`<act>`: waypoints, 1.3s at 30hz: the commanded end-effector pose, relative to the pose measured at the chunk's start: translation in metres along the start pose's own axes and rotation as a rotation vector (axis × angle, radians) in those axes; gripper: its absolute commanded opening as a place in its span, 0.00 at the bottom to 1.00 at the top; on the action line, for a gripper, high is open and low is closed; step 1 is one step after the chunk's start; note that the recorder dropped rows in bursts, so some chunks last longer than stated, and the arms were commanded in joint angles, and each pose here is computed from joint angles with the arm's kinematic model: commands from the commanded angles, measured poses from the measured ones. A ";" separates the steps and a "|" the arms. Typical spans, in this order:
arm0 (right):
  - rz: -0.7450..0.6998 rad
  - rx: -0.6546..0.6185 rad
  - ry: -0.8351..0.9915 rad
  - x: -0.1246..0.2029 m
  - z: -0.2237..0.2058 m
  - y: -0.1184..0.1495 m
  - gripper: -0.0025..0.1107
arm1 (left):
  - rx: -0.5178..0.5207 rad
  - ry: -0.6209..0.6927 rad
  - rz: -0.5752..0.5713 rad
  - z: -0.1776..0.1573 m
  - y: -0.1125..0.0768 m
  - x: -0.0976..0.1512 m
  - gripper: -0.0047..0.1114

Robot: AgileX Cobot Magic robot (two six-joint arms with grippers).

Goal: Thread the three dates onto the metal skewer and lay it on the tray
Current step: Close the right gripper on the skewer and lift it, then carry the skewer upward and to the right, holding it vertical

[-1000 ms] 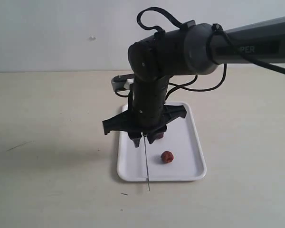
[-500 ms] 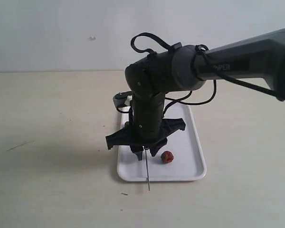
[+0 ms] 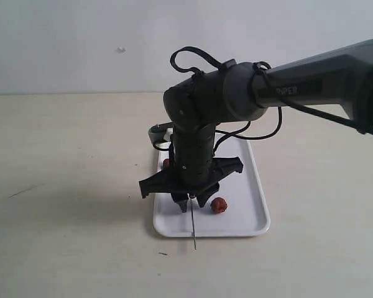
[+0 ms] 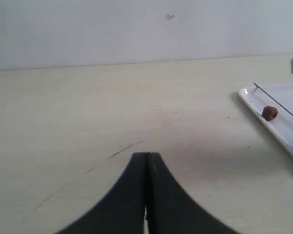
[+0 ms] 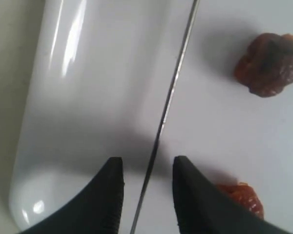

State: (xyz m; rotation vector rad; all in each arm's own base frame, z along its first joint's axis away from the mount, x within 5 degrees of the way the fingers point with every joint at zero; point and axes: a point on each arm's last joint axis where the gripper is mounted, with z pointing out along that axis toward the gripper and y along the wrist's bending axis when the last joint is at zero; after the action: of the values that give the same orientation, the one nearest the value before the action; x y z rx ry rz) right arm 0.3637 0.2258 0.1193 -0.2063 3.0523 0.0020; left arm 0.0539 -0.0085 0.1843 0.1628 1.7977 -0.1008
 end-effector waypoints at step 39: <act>0.032 0.079 -0.546 0.094 -0.291 -0.083 0.02 | -0.003 -0.008 -0.001 0.000 0.000 -0.001 0.04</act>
State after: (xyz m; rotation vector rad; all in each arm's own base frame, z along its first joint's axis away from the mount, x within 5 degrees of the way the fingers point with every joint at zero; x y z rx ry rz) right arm 0.2779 0.1396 0.3873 -0.0539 2.5261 -0.0600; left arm 0.0539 -0.0085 0.1843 0.1628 1.7977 -0.1008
